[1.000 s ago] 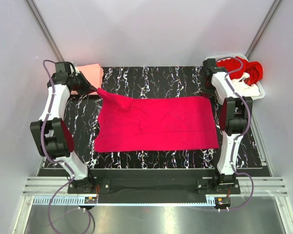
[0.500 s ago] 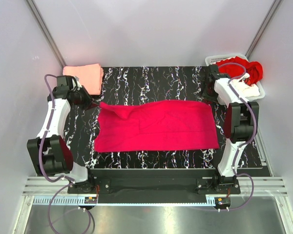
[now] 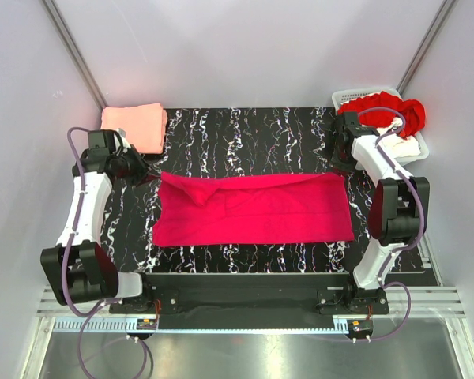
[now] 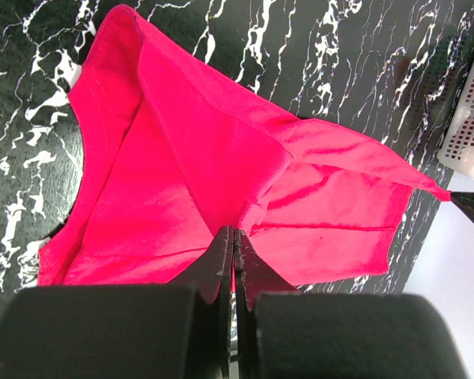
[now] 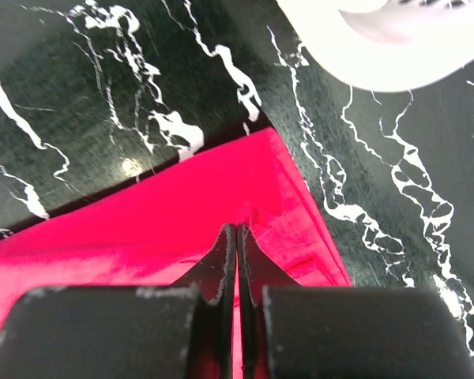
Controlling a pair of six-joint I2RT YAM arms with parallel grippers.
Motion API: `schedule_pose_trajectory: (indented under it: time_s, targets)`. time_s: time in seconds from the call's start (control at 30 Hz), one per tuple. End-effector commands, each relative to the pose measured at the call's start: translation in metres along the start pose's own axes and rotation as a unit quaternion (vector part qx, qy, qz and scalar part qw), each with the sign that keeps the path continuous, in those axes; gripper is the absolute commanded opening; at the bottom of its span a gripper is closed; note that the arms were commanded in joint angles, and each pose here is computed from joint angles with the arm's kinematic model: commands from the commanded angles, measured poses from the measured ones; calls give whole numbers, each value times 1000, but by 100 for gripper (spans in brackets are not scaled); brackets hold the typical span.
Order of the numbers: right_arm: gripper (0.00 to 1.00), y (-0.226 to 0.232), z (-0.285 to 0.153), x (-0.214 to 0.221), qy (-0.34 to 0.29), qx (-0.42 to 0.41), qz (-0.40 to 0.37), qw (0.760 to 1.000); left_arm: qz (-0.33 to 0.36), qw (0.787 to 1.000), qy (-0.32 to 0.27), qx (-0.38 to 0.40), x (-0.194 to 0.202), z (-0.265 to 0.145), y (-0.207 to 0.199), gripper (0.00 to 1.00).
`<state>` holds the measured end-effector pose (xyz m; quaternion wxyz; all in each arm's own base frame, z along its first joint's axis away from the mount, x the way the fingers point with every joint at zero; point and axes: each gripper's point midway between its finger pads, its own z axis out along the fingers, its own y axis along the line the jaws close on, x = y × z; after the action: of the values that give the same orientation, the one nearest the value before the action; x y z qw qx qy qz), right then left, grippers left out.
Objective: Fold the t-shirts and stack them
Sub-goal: Fold the tshirt
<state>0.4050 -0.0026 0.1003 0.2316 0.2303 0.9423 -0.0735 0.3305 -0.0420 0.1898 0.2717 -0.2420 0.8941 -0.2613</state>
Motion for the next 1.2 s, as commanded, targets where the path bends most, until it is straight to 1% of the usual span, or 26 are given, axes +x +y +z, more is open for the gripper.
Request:
schedule_pose_trajectory:
  time_s: [0.0, 0.23, 0.47, 1.17]
  targets:
    - [0, -8, -16, -10, -32, 4, 13, 999, 4, 1000, -11, 7, 2, -12, -4, 0]
    - [0, -13, -17, -7, -31, 13, 12, 999, -3, 1000, -9, 7, 10, -23, -4, 0]
    - [0, -18, -17, -4, -31, 23, 16, 999, -26, 999, 4, 19, 25, -24, 3, 0]
    - [0, -40, -2, 22, -14, 67, 14, 998, -32, 999, 25, -1, 54, -28, 22, 0]
